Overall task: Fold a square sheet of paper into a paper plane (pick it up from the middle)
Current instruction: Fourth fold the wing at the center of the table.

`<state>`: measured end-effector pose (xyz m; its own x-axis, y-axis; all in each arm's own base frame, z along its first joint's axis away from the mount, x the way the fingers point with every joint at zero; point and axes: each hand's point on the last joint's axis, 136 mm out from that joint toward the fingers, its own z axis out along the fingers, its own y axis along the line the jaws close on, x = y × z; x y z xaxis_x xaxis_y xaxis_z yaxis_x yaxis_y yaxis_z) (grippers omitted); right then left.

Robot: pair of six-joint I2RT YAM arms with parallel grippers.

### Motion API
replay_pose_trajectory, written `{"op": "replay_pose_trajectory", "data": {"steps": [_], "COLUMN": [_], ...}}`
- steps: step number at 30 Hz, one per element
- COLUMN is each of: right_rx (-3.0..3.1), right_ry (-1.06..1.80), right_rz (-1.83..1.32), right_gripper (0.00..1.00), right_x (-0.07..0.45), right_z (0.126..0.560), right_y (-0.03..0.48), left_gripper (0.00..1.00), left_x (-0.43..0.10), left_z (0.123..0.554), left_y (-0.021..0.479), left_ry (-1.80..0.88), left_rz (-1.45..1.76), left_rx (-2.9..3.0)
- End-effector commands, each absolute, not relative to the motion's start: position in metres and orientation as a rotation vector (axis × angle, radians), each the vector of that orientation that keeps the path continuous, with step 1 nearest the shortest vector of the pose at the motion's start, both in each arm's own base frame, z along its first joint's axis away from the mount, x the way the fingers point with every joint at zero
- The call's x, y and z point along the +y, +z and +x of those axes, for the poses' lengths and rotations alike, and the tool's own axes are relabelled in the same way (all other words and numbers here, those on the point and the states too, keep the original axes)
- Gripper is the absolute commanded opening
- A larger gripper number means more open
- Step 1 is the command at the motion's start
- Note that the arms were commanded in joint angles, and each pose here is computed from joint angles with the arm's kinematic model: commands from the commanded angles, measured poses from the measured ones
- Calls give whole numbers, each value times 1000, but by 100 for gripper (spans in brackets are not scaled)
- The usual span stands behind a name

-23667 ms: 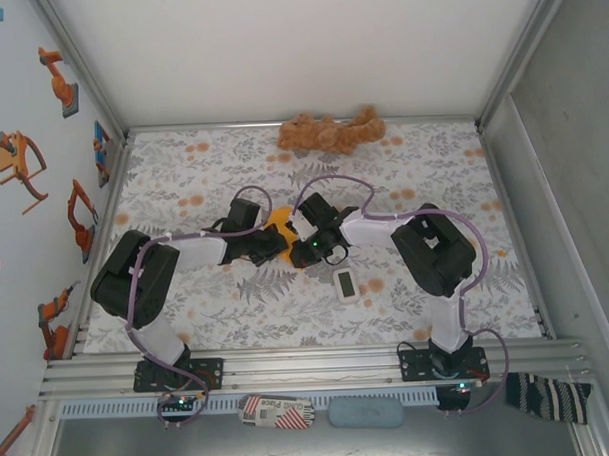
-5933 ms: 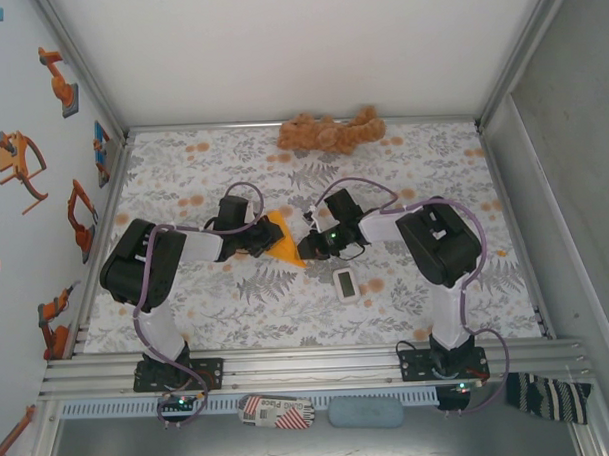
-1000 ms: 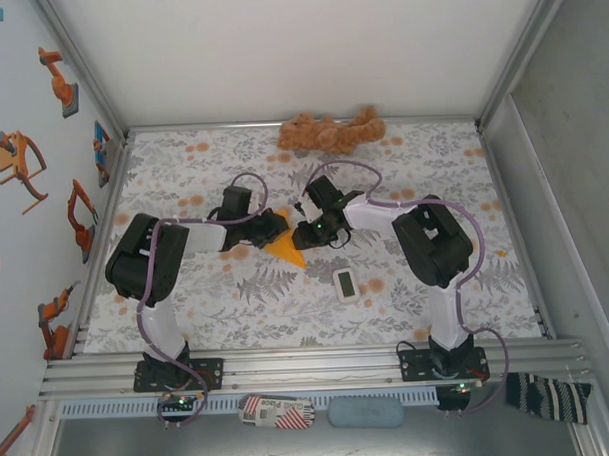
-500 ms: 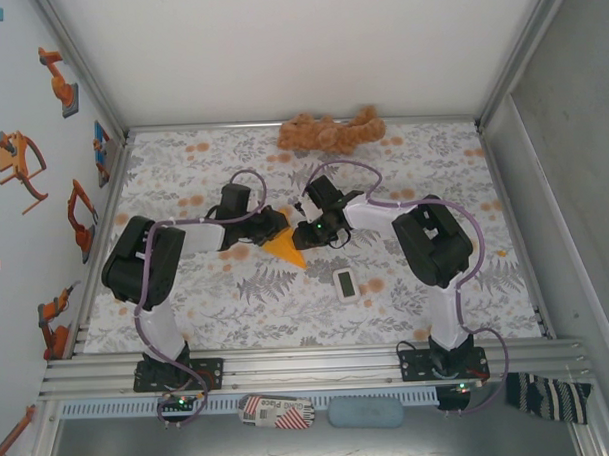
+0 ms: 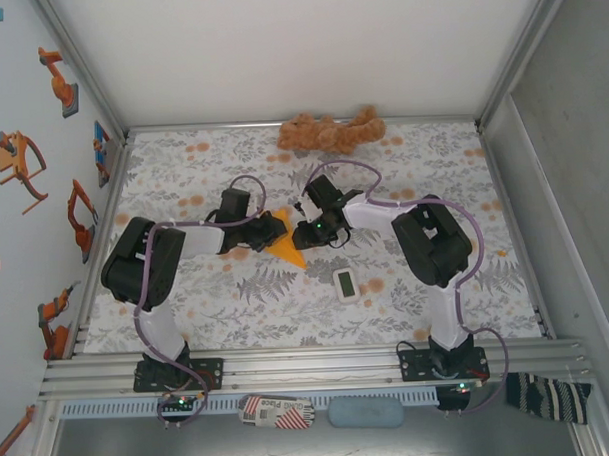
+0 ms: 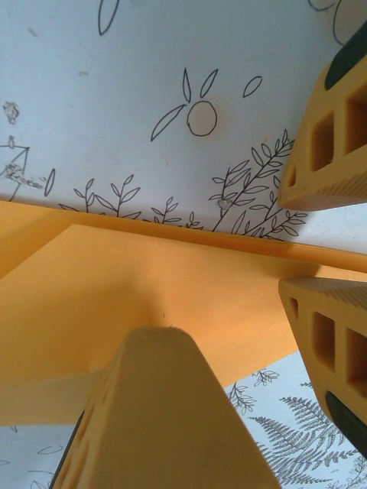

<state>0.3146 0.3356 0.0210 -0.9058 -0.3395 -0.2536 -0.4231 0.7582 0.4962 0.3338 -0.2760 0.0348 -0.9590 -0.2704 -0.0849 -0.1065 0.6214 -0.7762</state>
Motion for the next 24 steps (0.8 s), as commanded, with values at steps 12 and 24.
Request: {"op": "replay_pose_trajectory", "data": {"steps": [12, 24], "right_rx": [2896, 2879], "right_ry": [771, 805], "right_rz": [-640, -637], "right_gripper": [29, 26], "right_x": [329, 333], "right_z": [300, 300], "right_y": [-14, -5], "left_gripper": [13, 13], "left_x": [-281, -281], "left_z": [337, 335], "left_y": [22, 18], "left_ry": [-1241, -1223], "left_rz": [-317, -320], "left_rx": [2678, 2695]}}
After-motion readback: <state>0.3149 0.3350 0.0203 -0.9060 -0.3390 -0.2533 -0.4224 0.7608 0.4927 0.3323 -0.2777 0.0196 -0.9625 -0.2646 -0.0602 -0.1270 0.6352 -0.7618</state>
